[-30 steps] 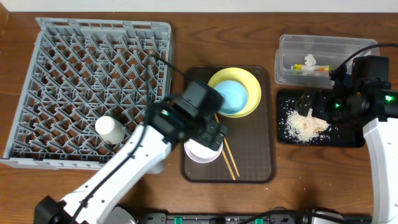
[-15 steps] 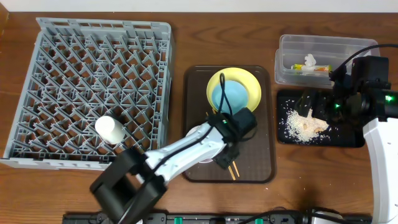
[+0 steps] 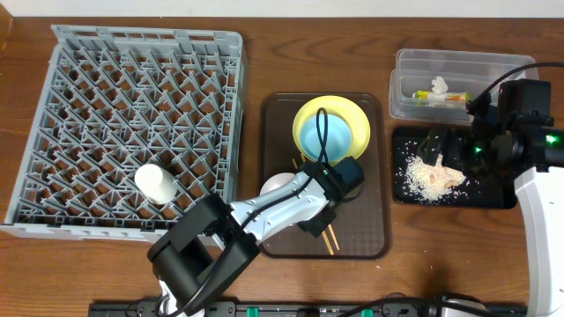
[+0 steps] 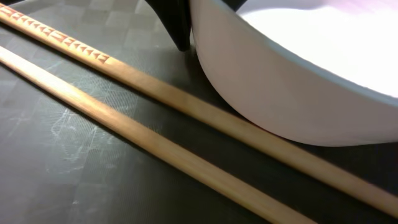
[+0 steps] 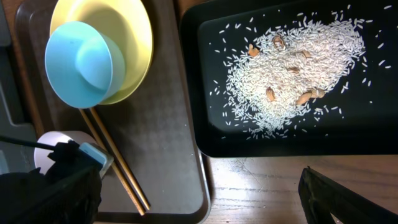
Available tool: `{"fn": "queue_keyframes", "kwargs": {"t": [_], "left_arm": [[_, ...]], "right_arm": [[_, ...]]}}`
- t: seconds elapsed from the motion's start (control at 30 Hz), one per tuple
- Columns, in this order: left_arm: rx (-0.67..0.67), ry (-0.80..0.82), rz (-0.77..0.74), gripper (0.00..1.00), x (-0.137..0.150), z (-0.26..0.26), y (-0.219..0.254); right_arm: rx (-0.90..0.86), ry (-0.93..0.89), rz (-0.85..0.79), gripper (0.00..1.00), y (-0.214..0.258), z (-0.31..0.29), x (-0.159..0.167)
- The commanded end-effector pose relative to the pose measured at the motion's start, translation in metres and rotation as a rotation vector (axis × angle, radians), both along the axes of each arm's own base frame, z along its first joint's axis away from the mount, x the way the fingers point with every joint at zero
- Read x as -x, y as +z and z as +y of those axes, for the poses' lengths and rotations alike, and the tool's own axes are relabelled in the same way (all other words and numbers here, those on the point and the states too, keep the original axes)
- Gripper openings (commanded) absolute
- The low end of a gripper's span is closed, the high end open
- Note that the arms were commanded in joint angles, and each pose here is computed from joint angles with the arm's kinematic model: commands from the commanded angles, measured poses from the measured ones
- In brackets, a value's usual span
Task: Sort waste into correct bins and load items into the dishwasher
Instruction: 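Reach the left gripper to the white bowl on the tray and grasp it, then carry the white bowl with the left gripper into the rack and release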
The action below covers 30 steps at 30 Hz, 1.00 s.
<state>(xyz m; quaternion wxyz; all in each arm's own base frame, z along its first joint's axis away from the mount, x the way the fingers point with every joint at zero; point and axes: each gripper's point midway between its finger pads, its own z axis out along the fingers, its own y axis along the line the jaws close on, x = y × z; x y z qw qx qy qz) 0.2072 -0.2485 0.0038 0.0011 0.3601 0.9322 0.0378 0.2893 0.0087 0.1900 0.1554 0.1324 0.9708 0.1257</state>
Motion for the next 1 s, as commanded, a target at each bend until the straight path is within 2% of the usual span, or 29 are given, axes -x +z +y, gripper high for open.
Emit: {"fn": "queue_keyframes", "kwargs": {"t": [0.0,0.1,0.33,0.53,0.7,0.77,0.83,0.87,0.97], "left_arm": [[-0.032,0.003,-0.047,0.07,-0.009,0.004,0.014],[-0.012,-0.004,-0.092,0.08,-0.018,-0.001,0.041],[0.184,0.060,-0.254,0.07,-0.051,0.000,0.131],[0.409,0.081,-0.228,0.07,-0.063,0.022,0.177],[0.787,0.146,-0.196,0.08,-0.084,0.048,0.233],[0.896,0.170,-0.178,0.07,-0.091,0.061,0.246],[0.996,0.212,-0.168,0.07,-0.101,0.080,0.256],[1.116,0.276,-0.171,0.08,-0.116,0.110,0.266],[1.203,0.360,-0.165,0.07,-0.130,0.138,0.267]], "right_arm": [[0.001,-0.019,-0.019,0.99,0.007,-0.003,-0.001],[0.001,-0.019,-0.019,0.99,0.007,-0.003,-0.001],[0.003,-0.015,-0.017,0.99,0.007,-0.003,-0.001],[0.003,-0.012,-0.017,0.99,0.007,-0.003,-0.001],[0.003,-0.012,-0.013,0.99,0.007,-0.003,0.000],[0.003,-0.012,-0.012,0.99,0.007,-0.003,0.000],[0.003,-0.012,-0.012,0.99,0.007,-0.003,0.000],[0.003,-0.012,-0.012,0.99,0.007,-0.003,0.000],[0.002,-0.012,-0.010,0.99,0.006,-0.003,0.001]]}}
